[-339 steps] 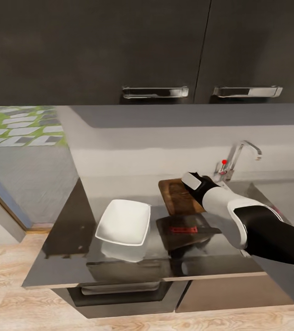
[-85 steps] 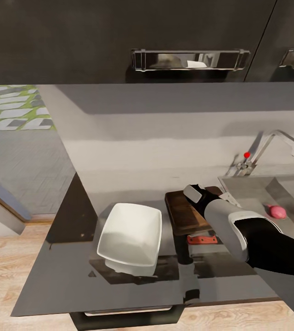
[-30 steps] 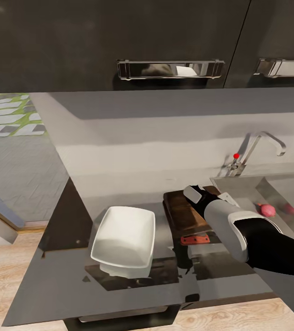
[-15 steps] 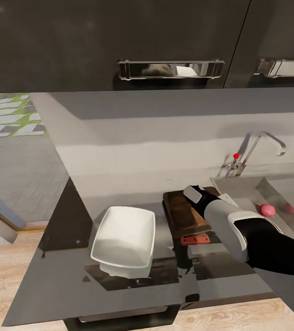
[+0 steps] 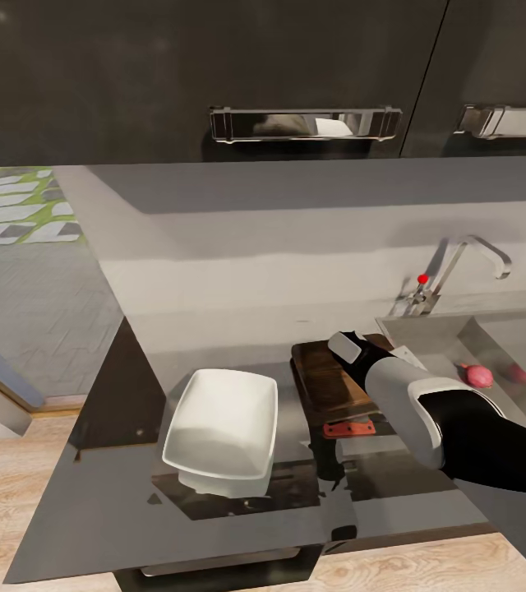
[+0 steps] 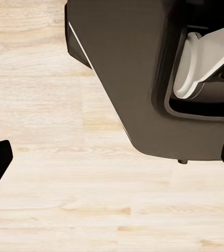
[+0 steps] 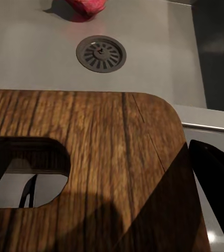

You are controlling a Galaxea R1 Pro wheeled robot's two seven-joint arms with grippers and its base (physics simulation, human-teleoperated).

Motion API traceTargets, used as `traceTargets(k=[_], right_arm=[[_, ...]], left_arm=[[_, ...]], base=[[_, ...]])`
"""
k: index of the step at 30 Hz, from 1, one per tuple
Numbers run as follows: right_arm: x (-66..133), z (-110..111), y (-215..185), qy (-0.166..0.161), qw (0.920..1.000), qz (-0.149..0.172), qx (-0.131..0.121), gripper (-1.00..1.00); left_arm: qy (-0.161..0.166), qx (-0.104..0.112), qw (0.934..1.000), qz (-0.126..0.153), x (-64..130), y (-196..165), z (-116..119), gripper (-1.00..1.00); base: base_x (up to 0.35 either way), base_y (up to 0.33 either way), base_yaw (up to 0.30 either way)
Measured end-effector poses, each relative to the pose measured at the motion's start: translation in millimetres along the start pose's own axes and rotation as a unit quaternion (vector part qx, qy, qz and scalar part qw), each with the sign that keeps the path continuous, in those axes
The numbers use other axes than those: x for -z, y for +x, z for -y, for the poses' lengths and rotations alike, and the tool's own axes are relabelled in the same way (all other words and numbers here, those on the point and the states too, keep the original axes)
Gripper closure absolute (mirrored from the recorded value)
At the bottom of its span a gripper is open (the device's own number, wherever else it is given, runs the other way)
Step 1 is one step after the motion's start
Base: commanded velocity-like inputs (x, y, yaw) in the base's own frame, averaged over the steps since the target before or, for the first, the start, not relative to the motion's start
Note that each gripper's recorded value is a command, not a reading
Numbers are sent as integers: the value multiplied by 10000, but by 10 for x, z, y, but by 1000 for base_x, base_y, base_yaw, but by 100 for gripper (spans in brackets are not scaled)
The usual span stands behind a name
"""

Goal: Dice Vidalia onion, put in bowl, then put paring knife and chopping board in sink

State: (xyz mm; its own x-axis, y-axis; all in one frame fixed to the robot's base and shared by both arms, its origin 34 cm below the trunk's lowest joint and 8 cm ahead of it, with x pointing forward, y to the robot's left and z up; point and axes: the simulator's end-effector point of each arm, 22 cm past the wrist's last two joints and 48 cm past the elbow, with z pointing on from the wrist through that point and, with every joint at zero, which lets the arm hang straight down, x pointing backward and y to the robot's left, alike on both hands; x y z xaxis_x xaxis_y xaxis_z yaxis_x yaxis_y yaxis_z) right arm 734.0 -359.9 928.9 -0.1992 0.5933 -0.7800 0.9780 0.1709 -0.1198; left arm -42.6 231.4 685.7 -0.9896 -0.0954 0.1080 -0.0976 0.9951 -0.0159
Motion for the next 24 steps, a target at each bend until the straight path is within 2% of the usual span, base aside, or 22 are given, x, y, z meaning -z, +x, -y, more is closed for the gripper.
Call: traceTargets(k=[1, 2, 24], right_arm=[[1, -1, 1, -2, 10000, 1, 2, 100], [3, -1, 3, -1, 10000, -3, 2, -100], [28, -14, 22, -24, 10000, -14, 9, -100]], left_arm=[[1, 0, 10000, 0, 0, 0, 0, -100], [2, -1, 10000, -1, 0, 0, 1, -100], [1, 3, 10000, -2, 0, 1, 1, -100]], base=[[0, 0, 0], [0, 0, 0], [0, 0, 0]])
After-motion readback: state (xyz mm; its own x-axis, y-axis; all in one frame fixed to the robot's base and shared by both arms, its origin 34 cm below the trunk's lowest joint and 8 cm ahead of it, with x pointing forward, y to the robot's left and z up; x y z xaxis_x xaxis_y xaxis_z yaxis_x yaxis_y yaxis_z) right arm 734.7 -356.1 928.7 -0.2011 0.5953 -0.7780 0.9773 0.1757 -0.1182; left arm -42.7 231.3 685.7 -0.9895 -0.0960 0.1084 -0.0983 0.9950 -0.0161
